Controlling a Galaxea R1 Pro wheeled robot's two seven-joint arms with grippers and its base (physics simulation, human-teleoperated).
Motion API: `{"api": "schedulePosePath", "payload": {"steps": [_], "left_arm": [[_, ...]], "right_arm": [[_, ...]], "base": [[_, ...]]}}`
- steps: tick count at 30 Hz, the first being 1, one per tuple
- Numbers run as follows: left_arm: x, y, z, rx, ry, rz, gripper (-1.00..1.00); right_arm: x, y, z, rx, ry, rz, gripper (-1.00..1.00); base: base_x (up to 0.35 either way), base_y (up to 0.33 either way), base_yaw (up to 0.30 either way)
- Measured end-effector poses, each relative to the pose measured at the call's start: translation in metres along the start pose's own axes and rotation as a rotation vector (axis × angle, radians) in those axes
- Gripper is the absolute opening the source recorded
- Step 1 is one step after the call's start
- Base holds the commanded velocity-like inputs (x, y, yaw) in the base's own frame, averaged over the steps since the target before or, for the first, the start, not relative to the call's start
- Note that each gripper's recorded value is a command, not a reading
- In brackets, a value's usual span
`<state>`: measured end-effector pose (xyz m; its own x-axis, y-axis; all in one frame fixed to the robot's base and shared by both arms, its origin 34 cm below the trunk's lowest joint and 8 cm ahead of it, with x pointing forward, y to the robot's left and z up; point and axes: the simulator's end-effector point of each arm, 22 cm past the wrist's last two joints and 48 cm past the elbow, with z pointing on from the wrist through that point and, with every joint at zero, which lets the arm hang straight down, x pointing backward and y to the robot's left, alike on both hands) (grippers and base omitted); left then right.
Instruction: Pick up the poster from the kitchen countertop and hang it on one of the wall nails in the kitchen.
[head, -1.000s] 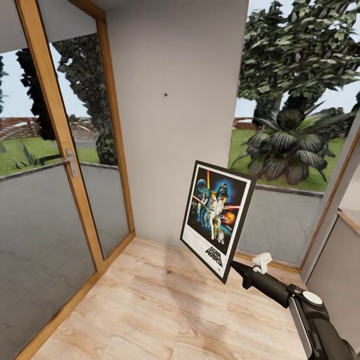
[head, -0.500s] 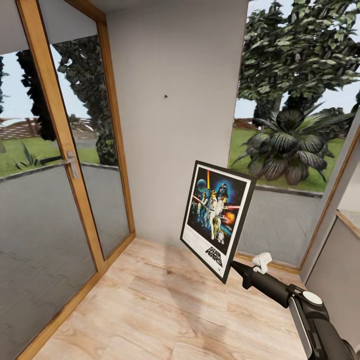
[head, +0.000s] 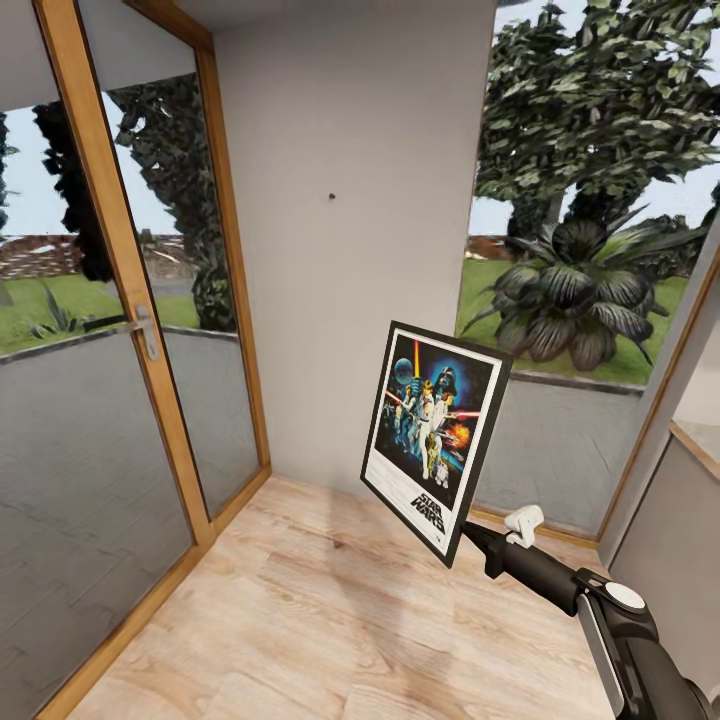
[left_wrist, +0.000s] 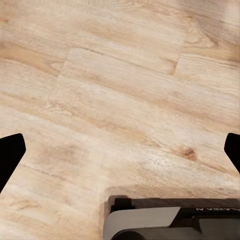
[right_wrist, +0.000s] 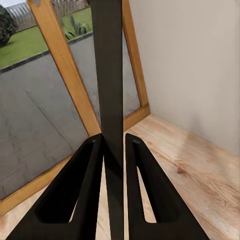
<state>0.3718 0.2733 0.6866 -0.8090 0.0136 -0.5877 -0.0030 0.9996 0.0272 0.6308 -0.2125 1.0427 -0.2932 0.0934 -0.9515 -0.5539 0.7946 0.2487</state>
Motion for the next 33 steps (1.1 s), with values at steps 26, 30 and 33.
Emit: {"api": "schedulePosePath", "payload": {"steps": [26,30,33], "left_arm": [[0.000,0.000,-0.013,0.000,0.002,0.000,1.00],[-0.001,0.000,-0.013,0.000,0.001,0.000,1.00],[-0.001,0.000,-0.013,0.001,0.001,0.000,1.00]], "right_arm": [[-0.008,0.006,-0.007,0.000,0.002,0.001,-1.00],[-0.007,0.006,-0.007,0.001,0.002,0.001,-1.00],[-0.007,0.006,-0.007,0.003,0.003,0.001,-1.00]], "base": [[0.000,0.000,0.000],[0.000,0.000,0.000],[0.000,0.000,0.000]]}}
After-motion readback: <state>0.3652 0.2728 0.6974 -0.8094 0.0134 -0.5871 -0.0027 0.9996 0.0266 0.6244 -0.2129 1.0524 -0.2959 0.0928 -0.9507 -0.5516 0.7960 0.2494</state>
